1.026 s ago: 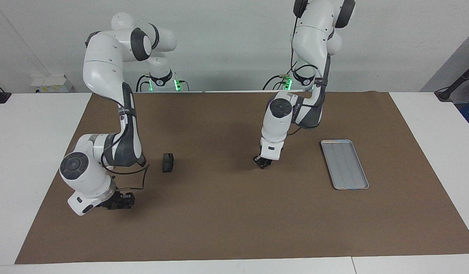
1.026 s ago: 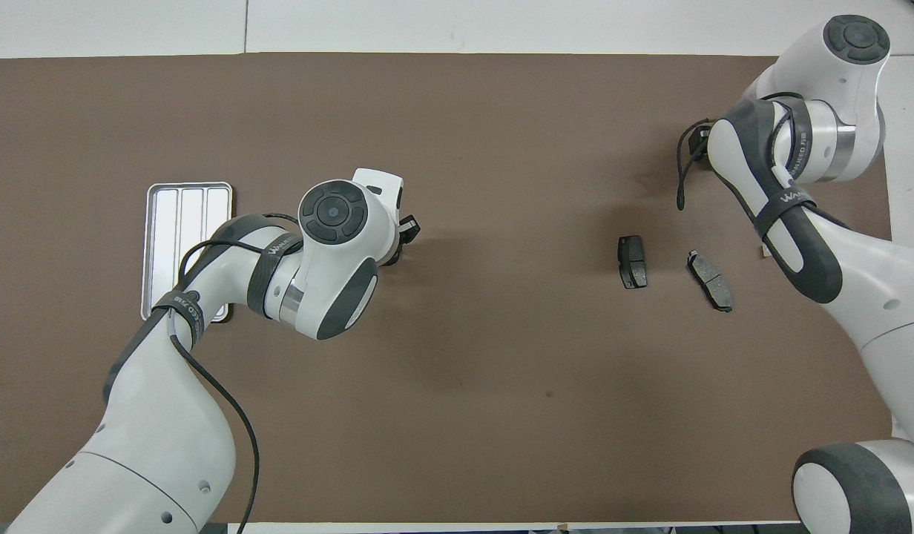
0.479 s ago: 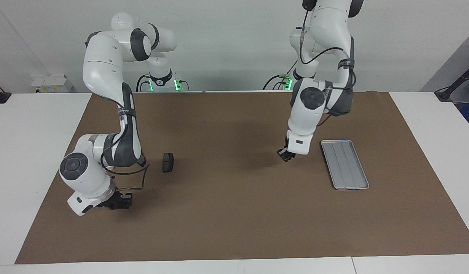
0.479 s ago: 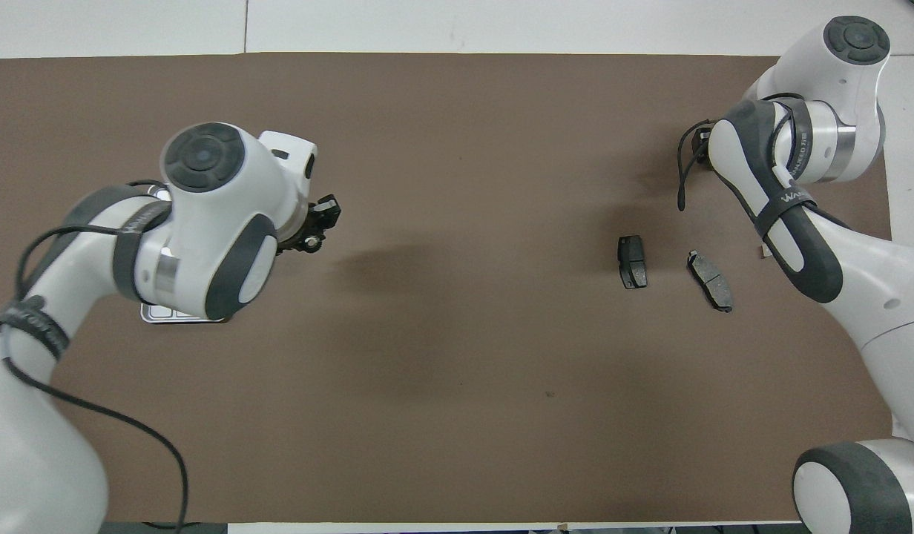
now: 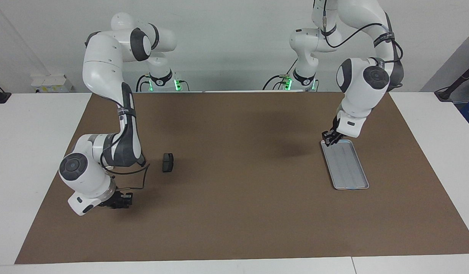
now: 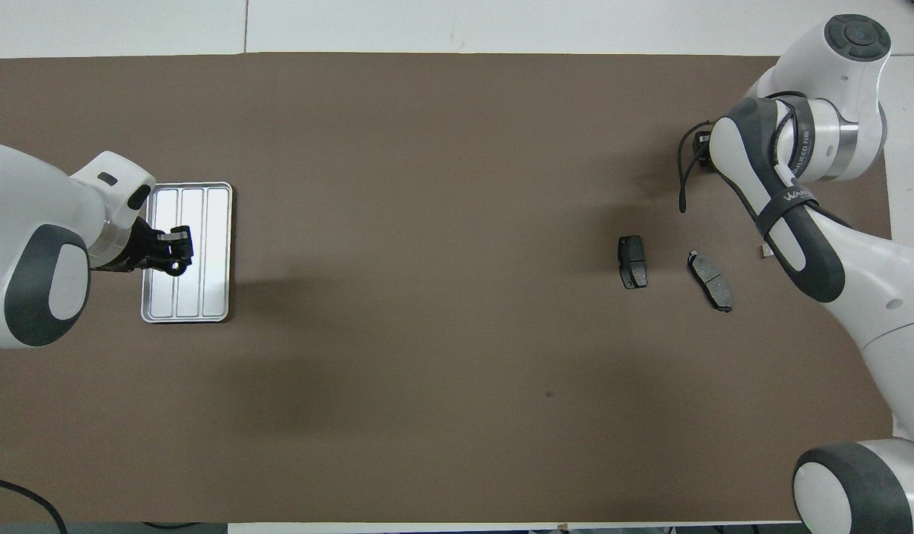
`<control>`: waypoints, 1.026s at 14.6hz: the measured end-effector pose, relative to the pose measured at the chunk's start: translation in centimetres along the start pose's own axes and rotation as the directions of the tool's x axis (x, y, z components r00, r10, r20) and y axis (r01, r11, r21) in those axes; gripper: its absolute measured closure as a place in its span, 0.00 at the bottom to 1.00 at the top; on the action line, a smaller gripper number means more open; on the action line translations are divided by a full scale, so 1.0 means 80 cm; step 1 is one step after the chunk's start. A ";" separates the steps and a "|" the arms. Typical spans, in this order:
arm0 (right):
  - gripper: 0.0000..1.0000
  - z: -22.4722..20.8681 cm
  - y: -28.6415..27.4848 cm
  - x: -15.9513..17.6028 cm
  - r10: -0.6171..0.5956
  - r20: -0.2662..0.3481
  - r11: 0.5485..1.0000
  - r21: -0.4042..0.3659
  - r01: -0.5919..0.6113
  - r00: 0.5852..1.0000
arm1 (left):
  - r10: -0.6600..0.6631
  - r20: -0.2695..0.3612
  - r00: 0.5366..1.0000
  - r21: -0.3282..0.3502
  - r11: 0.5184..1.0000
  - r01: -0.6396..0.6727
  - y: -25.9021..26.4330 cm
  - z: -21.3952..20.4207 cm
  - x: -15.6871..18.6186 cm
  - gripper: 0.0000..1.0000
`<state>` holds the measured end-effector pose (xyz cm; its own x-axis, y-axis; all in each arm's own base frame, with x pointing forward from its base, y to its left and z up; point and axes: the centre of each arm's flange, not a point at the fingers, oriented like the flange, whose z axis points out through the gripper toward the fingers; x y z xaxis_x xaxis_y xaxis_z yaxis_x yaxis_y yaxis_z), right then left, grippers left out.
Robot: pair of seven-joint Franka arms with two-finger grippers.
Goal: Pick bearing gear from pile to tray
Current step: 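Carry the bearing with the left gripper and lower it into the tray, then release the bearing in the tray while the right gripper grasps the small gear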
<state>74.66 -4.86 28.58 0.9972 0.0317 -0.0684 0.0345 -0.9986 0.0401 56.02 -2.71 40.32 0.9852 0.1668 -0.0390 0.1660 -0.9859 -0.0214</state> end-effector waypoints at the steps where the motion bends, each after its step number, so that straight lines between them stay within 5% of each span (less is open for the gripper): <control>1: 0.60 0.000 0.000 0.000 -0.002 0.002 1.000 0.000 0.002 1.000 | -0.002 -0.008 1.000 -0.003 1.000 0.002 -0.014 0.008 0.001 0.66; 6: 0.76 -0.002 -0.001 -0.001 -0.025 0.006 1.000 0.002 0.025 1.000 | 0.021 -0.029 0.999 -0.007 1.000 -0.021 -0.041 0.031 0.001 0.66; 12: 0.76 -0.002 -0.001 -0.001 -0.033 0.008 0.999 0.002 0.033 0.999 | 0.069 -0.057 0.996 -0.011 0.998 -0.070 -0.035 0.078 -0.014 0.66; 15: 0.76 -0.005 -0.001 -0.007 -0.033 0.066 0.999 0.004 0.033 0.997 | 0.106 -0.051 0.993 -0.009 0.994 -0.106 -0.034 0.092 -0.016 0.66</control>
<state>74.11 -4.77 29.04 0.9889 0.0616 -0.1354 0.0667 -0.9972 0.0334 53.96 -0.11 33.06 0.9981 0.0607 0.0098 0.0608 -0.9981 -0.0080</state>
